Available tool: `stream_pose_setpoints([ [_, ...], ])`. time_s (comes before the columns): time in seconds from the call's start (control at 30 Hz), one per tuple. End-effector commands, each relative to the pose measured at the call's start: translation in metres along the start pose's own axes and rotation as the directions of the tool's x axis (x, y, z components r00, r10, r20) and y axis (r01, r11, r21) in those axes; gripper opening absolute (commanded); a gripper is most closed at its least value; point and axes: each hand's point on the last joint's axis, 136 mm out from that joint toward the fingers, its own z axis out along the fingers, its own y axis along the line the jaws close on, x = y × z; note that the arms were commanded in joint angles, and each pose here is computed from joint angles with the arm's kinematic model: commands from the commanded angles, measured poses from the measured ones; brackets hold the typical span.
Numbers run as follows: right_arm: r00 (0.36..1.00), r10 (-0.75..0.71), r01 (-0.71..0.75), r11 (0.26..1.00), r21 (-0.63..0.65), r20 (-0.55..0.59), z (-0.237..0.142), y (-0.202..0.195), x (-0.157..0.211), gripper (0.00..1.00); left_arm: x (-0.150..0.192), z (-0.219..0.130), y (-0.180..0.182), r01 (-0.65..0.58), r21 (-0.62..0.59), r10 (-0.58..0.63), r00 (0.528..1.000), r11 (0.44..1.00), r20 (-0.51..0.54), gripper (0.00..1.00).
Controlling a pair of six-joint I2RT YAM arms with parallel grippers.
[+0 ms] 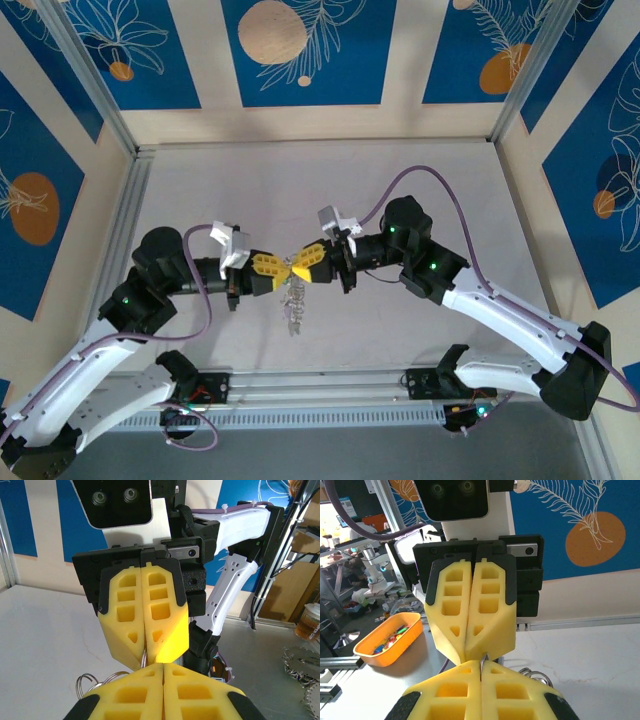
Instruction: Put the keys on the keyring
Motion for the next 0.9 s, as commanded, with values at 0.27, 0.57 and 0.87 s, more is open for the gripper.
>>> stream_pose_setpoints([
  [0.27,0.997,-0.07,0.072,0.993,-0.091,0.021,-0.007,0.03,-0.011,0.0,-0.008,-0.005,0.0,-0.024,-0.03,0.024,1.0,0.999,0.012,0.09],
  [0.57,0.998,-0.062,0.063,0.995,-0.075,0.021,-0.003,0.024,-0.011,0.0,-0.01,0.003,-0.003,0.009,0.035,-0.01,0.999,0.999,0.032,0.11],
  [0.87,0.997,-0.064,0.065,0.998,-0.021,0.038,-0.01,0.017,-0.012,0.0,-0.019,-0.009,-0.011,-0.032,0.004,0.032,0.999,0.999,0.036,0.11],
])
